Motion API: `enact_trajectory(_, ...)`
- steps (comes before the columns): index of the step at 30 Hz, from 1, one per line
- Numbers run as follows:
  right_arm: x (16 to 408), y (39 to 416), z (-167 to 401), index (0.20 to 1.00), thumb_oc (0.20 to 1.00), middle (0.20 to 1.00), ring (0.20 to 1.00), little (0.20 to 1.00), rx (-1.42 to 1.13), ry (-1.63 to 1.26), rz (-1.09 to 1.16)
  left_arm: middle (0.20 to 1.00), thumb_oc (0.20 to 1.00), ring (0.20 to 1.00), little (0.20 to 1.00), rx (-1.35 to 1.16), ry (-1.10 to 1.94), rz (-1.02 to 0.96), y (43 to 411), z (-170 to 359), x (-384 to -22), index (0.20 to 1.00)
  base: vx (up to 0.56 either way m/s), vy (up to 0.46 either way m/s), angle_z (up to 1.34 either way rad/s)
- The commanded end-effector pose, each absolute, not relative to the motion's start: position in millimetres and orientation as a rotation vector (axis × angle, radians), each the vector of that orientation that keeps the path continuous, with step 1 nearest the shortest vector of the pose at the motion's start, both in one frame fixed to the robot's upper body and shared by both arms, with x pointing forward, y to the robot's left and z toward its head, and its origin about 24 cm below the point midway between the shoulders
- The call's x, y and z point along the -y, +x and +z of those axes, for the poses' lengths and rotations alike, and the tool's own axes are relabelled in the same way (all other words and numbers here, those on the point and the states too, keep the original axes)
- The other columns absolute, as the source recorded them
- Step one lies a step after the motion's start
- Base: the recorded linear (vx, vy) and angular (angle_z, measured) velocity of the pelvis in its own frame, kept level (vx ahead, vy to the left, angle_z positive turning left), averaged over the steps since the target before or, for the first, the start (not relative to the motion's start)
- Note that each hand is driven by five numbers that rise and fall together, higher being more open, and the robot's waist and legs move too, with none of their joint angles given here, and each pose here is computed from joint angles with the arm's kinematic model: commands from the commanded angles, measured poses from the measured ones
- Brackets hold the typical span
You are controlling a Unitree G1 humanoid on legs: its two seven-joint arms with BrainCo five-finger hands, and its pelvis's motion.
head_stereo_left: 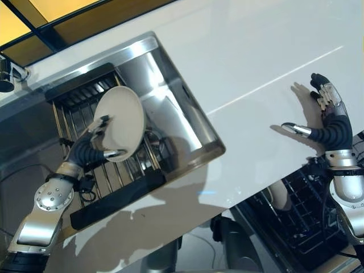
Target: Pick up plates and place into dishwasher.
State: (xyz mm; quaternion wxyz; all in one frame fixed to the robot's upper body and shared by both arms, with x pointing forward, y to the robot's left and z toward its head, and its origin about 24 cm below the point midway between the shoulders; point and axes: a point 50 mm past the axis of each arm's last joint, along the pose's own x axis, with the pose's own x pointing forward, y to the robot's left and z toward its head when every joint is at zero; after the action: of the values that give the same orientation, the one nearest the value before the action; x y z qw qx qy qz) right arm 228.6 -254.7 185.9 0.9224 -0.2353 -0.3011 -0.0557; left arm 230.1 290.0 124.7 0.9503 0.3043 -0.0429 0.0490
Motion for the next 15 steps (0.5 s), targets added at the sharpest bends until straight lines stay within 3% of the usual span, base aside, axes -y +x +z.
enact_trajectory(1, 259, 228, 145, 1.0, 1.0, 1.0, 1.0, 1.0, 0.428, -0.508, -0.102, 1.0, 1.0, 1.0, 1.0, 0.092, 0.722, 0.292, 211, 133, -318, 1.0, 0.01, 0.021, 0.03)
enact_trajectory(4, 258, 229, 145, 1.0, 1.0, 1.0, 1.0, 1.0, 0.425, -0.511, -0.102, 1.0, 1.0, 1.0, 1.0, 0.064, 0.942, 0.526, 201, 136, -343, 1.0, 0.0, 0.0, 0.0)
enact_trajectory(7, 257, 230, 145, 1.0, 1.0, 1.0, 1.0, 1.0, 0.421, -0.517, -0.093, 1.0, 1.0, 1.0, 1.0, 0.015, 0.965, 0.648, 192, 135, -364, 1.0, 0.0, 0.0, 0.0)
enact_trajectory(15, 253, 230, 142, 1.0, 1.0, 1.0, 1.0, 1.0, 0.418, -0.519, -0.069, 1.0, 1.0, 1.0, 1.0, 0.0, 1.01, 0.666, 187, 131, -368, 1.0, 0.0, 0.0, 0.0)
